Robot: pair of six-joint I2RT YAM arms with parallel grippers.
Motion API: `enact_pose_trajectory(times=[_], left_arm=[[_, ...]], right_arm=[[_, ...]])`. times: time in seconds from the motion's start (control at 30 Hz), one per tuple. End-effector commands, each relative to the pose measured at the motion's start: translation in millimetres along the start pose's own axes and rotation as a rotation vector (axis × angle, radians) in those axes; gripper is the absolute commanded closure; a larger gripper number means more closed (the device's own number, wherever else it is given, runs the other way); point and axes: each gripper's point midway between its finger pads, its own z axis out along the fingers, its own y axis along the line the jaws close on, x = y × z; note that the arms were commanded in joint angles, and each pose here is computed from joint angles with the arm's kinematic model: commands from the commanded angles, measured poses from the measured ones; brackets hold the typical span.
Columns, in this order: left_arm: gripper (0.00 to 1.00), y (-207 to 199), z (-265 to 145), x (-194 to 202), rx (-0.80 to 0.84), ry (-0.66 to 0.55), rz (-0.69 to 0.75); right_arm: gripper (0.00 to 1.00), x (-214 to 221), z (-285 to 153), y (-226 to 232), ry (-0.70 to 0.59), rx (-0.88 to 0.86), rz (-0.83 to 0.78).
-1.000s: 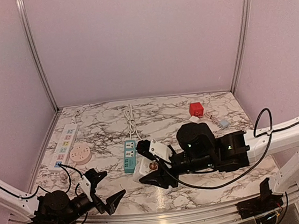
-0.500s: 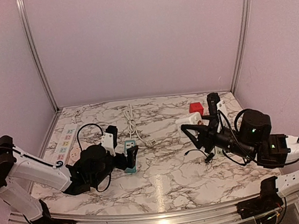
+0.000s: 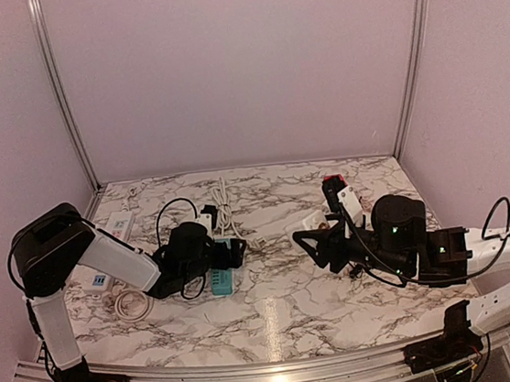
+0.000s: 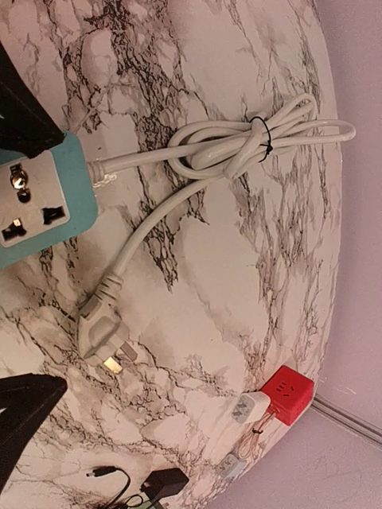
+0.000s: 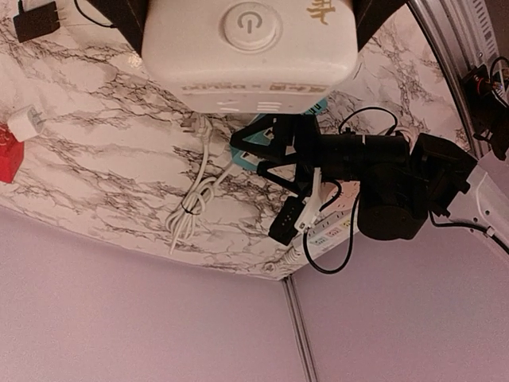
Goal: Insert the plug
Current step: Move the socket to the center of the board.
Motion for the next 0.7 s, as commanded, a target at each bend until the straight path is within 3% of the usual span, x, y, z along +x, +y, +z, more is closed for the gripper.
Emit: enact_pose_trajectory(times=[0.0,0.23,0.67], left_arm=[[0.01,17.1,5.7,37.5,-0.041,0.119,-0.011],[0.01,39.5,2.5,62.9,-0.141,0.187,0.005],[0.01,33.5,-32.1,42.8,-0.182,0.093,0.033]], right_arm=[[1.00,-37.3,-6.3,3.3,-0.100,-0.001,0.045],[1.00,-36.1,-4.7,-0.1,-0.098,0.021,0.041],[1.00,-34.7,-4.1,2.0,-0.091,0.010,0.043]])
